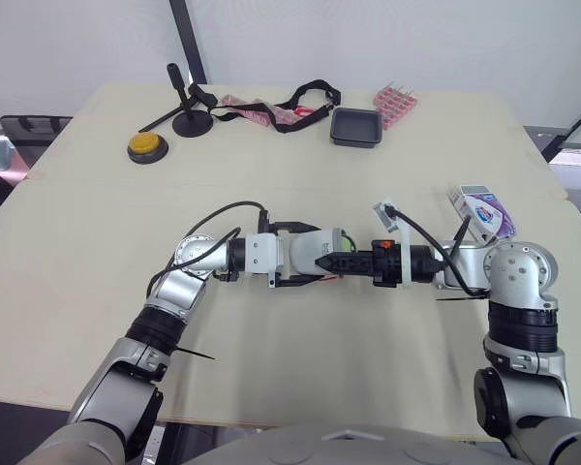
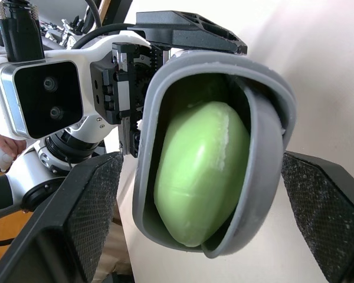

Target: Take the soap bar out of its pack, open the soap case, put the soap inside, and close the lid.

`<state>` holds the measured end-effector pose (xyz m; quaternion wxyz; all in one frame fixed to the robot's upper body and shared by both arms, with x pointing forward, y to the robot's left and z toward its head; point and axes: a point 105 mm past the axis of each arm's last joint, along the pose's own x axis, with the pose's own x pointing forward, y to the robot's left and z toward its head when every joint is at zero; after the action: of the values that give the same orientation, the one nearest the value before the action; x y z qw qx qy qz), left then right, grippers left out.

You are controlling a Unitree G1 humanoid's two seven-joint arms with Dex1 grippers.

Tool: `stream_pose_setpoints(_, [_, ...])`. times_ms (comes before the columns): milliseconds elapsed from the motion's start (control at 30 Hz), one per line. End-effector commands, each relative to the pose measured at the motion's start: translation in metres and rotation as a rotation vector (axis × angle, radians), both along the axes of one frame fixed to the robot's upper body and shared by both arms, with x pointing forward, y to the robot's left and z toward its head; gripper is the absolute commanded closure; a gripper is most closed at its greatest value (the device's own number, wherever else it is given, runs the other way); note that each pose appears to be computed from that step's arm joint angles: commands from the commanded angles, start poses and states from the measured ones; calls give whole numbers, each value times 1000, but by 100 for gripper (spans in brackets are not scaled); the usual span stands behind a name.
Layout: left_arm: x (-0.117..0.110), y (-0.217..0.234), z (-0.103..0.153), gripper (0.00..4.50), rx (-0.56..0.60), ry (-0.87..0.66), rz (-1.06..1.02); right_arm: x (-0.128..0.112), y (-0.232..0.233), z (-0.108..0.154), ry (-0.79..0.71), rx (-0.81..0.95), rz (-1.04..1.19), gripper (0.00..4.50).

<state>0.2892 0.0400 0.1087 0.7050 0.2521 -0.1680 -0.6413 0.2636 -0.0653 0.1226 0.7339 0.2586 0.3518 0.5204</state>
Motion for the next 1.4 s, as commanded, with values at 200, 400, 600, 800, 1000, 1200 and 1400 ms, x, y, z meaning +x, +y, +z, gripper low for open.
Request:
stream_pose_setpoints(200, [-2,-3,14,102,-30,-47,-13,0,1,10,-18,47,15,45])
stream_pose_setpoints(400, [-2,-3,14,102,-28,-46,-14,1,0,8,-5,39,8,208])
stream_pose_setpoints(600, [-1,-3,14,102,-25,-51,-12,0,-1,4,9,33,11,235])
stream_pose_setpoints(800, [3,-1,15,102,-24,-52,5,-2,0,3,17,37,18,235])
stream_pose_setpoints(1000, [5,-1,15,102,-21,-48,10,-4,2,5,13,47,40,235])
stream_pose_setpoints(1200, [6,0,16,1,-23,-19,-1,-5,1,5,9,42,42,235])
stream_pose_setpoints(1400, [10,7,19,1,-15,0,3,-6,-2,4,0,16,45,235])
